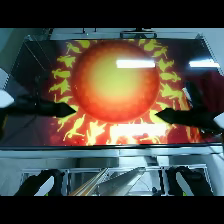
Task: Fold the shirts.
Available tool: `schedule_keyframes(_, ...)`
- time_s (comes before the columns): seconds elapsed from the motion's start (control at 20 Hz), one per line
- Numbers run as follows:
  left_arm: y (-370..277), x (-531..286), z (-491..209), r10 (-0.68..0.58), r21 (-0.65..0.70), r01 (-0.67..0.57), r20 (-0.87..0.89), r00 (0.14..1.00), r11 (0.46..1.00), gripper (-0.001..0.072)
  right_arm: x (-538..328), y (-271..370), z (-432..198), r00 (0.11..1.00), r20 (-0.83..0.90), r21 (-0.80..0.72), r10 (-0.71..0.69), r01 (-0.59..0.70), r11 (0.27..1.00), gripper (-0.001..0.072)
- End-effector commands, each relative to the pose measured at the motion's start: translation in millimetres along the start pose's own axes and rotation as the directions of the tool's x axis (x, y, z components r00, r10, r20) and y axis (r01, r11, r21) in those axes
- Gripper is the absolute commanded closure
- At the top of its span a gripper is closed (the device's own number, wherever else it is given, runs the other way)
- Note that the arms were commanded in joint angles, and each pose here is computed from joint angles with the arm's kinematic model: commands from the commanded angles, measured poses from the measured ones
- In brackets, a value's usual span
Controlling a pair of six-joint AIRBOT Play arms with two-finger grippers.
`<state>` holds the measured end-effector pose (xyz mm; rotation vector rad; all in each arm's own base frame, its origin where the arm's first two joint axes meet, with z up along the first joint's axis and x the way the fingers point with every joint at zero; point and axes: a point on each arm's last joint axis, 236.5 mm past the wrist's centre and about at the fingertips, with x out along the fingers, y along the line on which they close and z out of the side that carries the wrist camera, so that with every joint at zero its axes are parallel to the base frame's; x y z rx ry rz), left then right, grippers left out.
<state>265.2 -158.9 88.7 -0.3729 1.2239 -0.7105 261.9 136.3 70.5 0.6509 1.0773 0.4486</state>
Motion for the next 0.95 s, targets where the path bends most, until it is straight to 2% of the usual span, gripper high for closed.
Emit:
schedule_keyframes(0.0,22,29,-67,0.006,-0.049,-0.008,-0.036,0.999,0.999,0.0706,38,-8,-51,0.999,-0.029,0.001,0.02,-0.02,1.0,0.0698)
schedule_keyframes(0.45,18,27,-97,0.027,-0.002,-0.026,0.042,0.999,1.0,0.0706,42,2,-59,0.997,-0.056,0.014,0.057,-0.057,0.998,0.0698)
schedule_keyframes(0.9,3,11,-95,0.034,0.077,-0.045,0.135,0.99,0.996,0.0705,42,2,-59,0.997,-0.056,0.014,0.057,-0.057,0.998,0.0697)
